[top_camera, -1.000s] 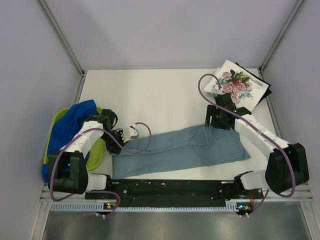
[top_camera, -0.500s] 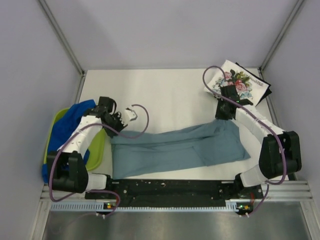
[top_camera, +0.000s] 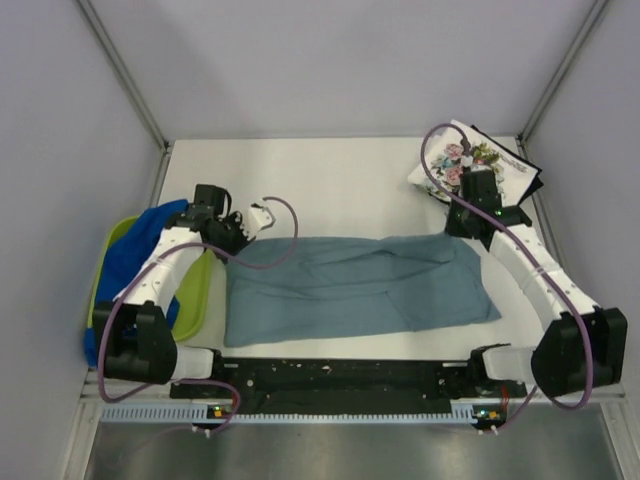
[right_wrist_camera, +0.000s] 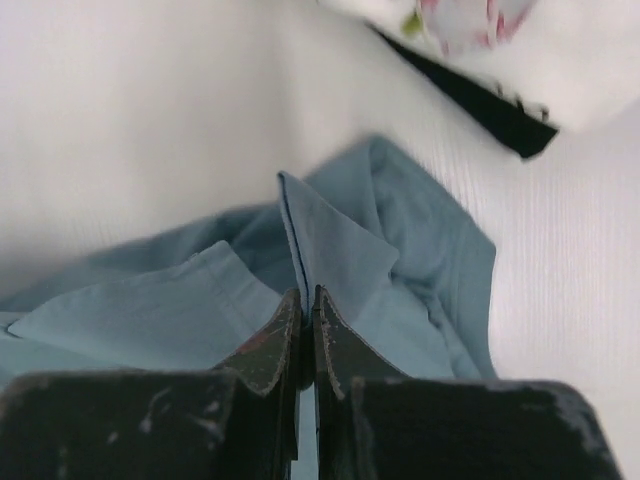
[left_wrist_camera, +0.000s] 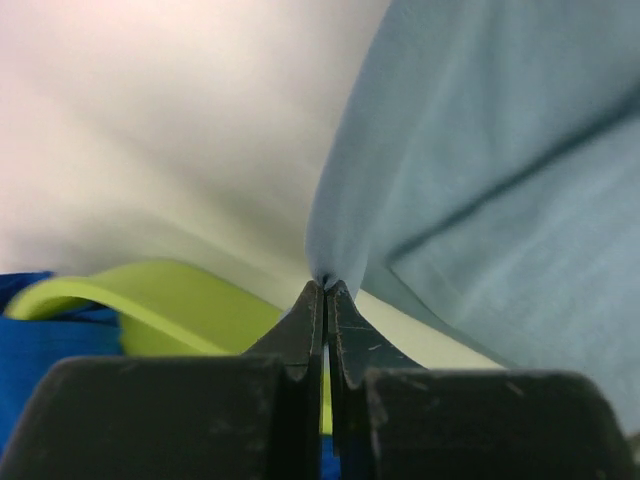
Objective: Fold and stack the t-shirts
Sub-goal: Fold the other side of the tshirt into a rectangle
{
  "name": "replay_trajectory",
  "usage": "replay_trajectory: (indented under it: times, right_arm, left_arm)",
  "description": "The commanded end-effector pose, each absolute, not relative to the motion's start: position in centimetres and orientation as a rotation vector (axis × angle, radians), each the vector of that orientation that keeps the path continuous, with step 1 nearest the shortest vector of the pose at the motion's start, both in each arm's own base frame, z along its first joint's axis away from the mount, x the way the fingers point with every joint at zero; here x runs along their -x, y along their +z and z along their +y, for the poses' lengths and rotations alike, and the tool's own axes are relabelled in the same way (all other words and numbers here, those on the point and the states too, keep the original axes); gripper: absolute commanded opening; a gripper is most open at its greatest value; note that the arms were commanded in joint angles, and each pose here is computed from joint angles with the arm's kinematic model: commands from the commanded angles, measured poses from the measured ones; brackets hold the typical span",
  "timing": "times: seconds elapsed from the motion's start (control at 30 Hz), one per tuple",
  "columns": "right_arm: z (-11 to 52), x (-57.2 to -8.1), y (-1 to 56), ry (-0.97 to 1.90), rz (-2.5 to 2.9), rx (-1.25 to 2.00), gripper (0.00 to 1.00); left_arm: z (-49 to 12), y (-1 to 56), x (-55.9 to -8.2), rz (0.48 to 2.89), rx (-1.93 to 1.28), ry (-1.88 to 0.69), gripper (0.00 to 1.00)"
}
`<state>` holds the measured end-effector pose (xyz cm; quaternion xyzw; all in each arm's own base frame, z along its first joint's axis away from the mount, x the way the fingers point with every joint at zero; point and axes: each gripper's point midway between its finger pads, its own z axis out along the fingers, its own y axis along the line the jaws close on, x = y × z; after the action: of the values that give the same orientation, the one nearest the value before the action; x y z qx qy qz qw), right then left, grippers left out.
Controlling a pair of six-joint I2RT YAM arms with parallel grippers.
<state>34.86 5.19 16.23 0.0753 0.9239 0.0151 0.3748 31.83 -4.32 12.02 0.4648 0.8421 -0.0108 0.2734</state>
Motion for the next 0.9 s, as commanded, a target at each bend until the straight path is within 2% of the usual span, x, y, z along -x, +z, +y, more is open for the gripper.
replay_trajectory:
  times: [0.0,0.17,0.53,0.57,0.6,0.67,0.7,0.73,0.87]
  right_arm:
    - [4.6,-28.1,14.1,0.077,2.459,-0.318,0.0]
    - [5.3,-23.7,11.3,0.202,2.46,-0.54,0.0]
    - [6.0,-19.9,7.0,0.303,2.479,-0.786,0.0]
    - [6.1,-19.6,6.8,0.311,2.483,-0.797,0.05]
    - [6.2,-19.4,6.6,0.32,2.492,-0.807,0.19]
    - [6.2,-18.8,6.5,0.316,2.5,-0.846,0.46]
    - [5.7,-18.3,6.6,0.284,2.499,-0.881,0.52]
    - [5.3,-18.1,7.2,0.262,2.478,-0.907,0.54]
    - [3.2,-18.7,11.9,0.226,2.276,-0.912,0.55]
  left_arm:
    - [-4.4,9.5,-25.4,2.28,-1.472,-0.148,0.0]
    - [-3.8,6.6,-22.0,2.377,-1.582,-0.242,0.0]
    - [-4.1,4.6,-21.4,2.38,-1.638,-0.309,0.02]
    - [-4.1,4.5,-21.2,2.382,-1.648,-0.315,0.05]
    - [-4.0,4.4,-20.7,2.394,-1.663,-0.332,0.13]
    - [-3.7,4.6,-19.8,2.409,-1.701,-0.351,0.37]
    - [-3.5,4.8,-19.3,2.415,-1.722,-0.357,0.45]
    - [-3.3,5.1,-18.9,2.422,-1.739,-0.364,0.5]
    - [-3.2,7.1,-18.3,2.375,-1.782,-0.347,0.6]
